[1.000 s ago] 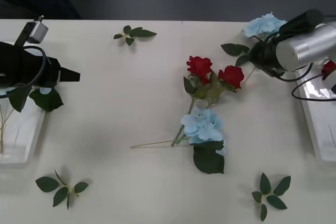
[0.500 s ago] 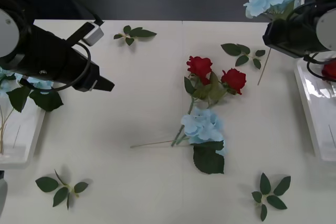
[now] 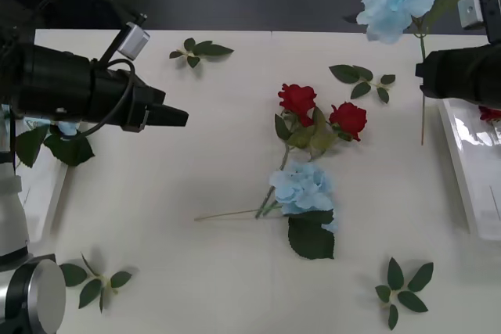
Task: Put the red flowers into the right box and the blue flowers into the left box
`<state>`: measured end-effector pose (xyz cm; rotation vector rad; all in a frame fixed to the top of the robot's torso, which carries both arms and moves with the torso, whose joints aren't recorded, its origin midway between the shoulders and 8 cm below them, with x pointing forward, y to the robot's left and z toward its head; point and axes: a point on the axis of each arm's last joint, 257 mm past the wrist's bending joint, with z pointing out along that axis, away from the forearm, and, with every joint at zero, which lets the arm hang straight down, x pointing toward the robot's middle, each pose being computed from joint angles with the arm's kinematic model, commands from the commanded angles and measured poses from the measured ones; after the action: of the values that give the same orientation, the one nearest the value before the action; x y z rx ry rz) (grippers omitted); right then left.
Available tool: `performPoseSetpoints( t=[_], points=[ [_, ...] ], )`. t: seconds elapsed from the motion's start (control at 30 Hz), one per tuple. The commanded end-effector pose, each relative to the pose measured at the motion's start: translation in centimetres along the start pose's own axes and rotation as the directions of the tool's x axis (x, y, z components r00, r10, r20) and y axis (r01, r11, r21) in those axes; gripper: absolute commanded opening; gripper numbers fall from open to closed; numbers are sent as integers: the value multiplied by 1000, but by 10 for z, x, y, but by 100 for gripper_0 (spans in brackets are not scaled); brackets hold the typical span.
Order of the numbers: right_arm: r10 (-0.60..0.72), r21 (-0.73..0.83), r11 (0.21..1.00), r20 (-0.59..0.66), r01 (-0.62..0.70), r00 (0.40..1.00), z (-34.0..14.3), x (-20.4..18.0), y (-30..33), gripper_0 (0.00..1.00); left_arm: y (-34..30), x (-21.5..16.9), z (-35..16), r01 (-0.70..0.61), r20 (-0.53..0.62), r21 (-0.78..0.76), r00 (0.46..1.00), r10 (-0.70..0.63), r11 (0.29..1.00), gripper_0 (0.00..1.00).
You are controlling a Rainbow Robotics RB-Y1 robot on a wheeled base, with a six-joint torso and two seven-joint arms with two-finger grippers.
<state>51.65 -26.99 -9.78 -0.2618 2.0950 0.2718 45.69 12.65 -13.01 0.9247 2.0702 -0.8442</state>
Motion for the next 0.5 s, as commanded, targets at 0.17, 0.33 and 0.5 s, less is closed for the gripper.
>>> performPoseSetpoints(
  t=[0.17,0.33,0.5],
  points=[
    [-273,-150,939,217,309,937,-3,-22,77,0,-17,-23,-9,-216,136,114,970,200,970,100],
    [-295,-234,890,358,391,886,-3,-21,128,0,-35,-29,-12,-302,204,161,942,268,939,100],
    [-248,-320,853,446,412,860,-17,-27,172,0,-50,-28,-16,-390,284,185,900,331,902,100]
  ],
)
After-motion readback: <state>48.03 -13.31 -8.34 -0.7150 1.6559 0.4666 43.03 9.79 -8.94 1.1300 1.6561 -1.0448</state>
